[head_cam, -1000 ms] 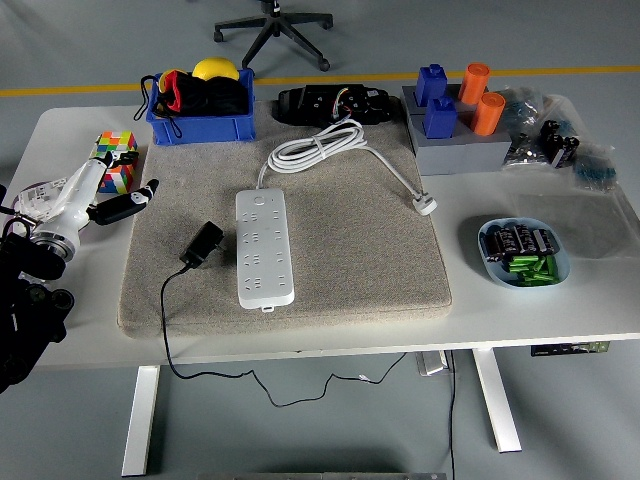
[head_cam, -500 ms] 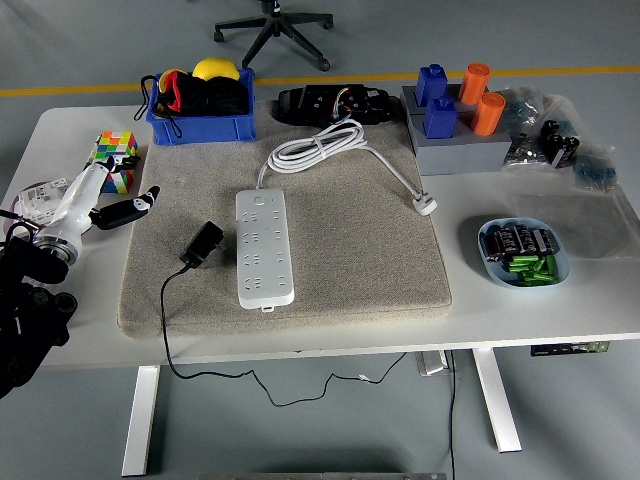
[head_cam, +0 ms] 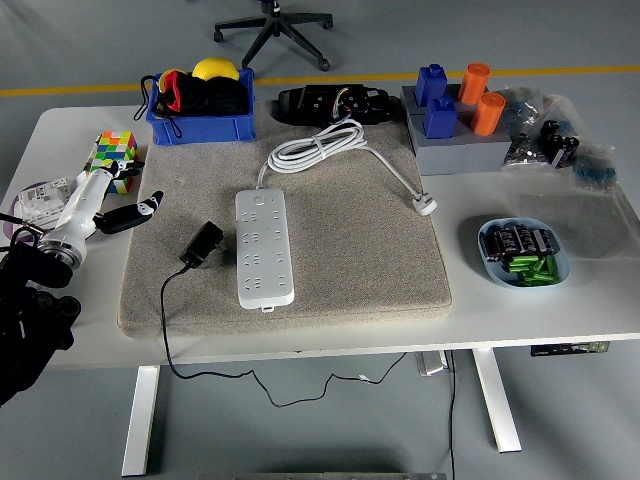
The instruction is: Pull the plug out,throw it away,press the button
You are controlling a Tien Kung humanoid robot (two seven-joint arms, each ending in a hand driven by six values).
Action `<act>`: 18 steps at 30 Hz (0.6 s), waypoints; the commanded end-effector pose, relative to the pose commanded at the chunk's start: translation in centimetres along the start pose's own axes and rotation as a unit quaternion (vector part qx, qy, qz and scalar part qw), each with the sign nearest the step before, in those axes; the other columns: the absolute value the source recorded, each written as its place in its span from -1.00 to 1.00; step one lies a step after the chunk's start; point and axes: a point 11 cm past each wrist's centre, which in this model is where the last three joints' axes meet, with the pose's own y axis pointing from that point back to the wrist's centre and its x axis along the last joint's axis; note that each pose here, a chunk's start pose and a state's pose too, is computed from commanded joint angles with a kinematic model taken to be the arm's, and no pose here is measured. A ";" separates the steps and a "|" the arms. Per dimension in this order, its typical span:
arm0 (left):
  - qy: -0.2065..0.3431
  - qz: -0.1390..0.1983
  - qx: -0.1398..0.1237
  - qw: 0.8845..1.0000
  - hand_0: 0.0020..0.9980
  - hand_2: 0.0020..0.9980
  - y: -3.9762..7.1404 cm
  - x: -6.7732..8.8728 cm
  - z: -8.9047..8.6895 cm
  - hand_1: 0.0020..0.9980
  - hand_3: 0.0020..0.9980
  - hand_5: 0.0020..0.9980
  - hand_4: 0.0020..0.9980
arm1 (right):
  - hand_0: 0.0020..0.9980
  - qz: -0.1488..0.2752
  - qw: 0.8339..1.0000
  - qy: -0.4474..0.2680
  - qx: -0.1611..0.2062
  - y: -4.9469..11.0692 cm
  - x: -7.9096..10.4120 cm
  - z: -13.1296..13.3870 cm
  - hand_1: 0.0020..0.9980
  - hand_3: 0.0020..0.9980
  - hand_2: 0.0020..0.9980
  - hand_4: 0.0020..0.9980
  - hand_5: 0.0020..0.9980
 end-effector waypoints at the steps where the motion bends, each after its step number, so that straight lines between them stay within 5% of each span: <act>1: 0.000 0.000 0.000 1.000 0.76 0.61 0.0 0.0 0.0 0.70 0.62 -0.24 0.36 | 0.49 0.000 1.000 0.000 0.000 0.0 0.0 0.0 0.35 0.26 0.35 0.32 0.04; 18: 0.006 0.003 0.005 1.000 0.74 0.60 0.2 0.2 -0.2 0.69 0.61 -0.26 0.36 | 0.49 -0.001 1.000 -0.006 -0.002 0.0 -0.2 0.4 0.35 0.26 0.35 0.32 0.04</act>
